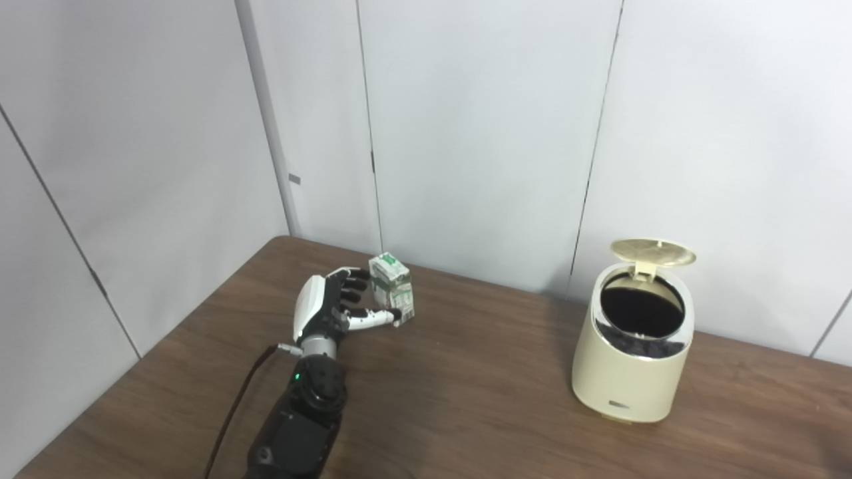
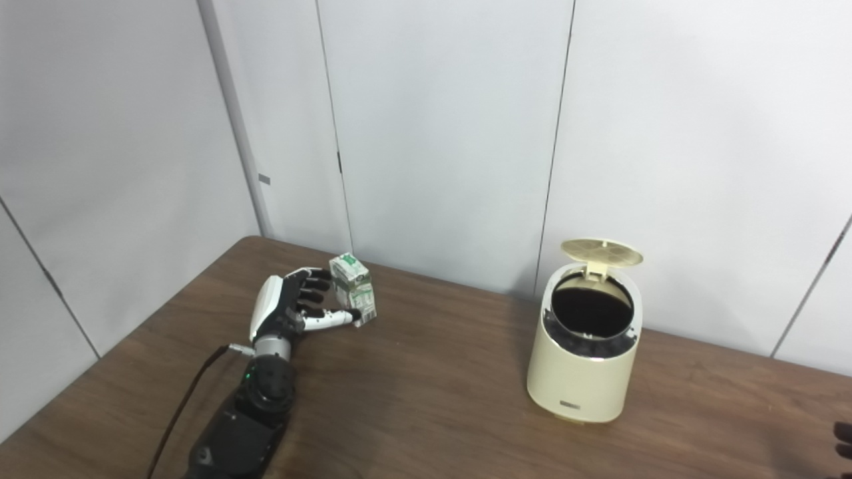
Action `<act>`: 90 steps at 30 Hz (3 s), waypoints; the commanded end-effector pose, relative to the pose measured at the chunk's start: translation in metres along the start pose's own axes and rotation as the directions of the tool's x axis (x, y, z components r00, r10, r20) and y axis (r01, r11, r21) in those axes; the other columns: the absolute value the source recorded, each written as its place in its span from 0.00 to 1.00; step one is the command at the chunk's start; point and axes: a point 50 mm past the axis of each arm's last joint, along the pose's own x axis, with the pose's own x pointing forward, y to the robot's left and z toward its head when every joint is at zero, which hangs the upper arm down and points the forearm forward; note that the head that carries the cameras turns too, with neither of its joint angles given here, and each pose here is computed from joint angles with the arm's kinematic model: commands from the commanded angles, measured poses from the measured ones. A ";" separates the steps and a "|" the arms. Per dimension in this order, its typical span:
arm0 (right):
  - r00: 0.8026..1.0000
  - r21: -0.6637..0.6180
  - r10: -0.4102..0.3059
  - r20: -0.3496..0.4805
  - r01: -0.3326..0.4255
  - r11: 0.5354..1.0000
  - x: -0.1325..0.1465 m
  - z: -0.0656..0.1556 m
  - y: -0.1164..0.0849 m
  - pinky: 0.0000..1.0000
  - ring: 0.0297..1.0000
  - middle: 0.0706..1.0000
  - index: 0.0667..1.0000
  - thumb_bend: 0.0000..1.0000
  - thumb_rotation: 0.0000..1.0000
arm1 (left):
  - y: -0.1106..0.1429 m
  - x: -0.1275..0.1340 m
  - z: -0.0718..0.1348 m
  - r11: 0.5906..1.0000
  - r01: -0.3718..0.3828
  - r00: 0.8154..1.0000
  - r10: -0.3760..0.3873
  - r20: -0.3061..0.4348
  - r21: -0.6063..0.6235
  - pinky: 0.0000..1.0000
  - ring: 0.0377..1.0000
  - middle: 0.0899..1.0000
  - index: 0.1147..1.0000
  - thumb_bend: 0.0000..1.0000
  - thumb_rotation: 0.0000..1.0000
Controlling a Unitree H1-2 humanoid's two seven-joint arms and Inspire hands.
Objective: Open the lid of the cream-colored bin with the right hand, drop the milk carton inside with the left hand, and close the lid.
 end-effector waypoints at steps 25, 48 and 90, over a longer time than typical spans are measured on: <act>0.997 -0.016 0.030 -0.068 -0.031 0.999 -0.024 -0.016 0.004 0.51 0.65 0.67 0.64 0.59 0.86 | 0.007 0.021 0.032 0.990 0.129 0.992 -0.129 -0.002 0.048 0.65 0.83 0.89 0.90 1.00 0.39; 0.997 -0.012 0.029 -0.074 -0.030 0.999 -0.024 -0.012 0.007 0.51 0.65 0.67 0.65 0.59 0.87 | -0.006 0.022 0.035 0.991 0.123 0.992 -0.125 0.028 0.060 0.61 0.72 0.76 0.81 1.00 0.34; 0.996 -0.029 0.034 -0.083 -0.036 0.999 -0.026 -0.009 0.008 0.50 0.64 0.67 0.65 0.55 0.87 | -0.029 0.027 0.028 0.999 -0.044 0.998 0.045 0.051 -0.023 0.47 0.55 0.57 0.59 0.72 0.06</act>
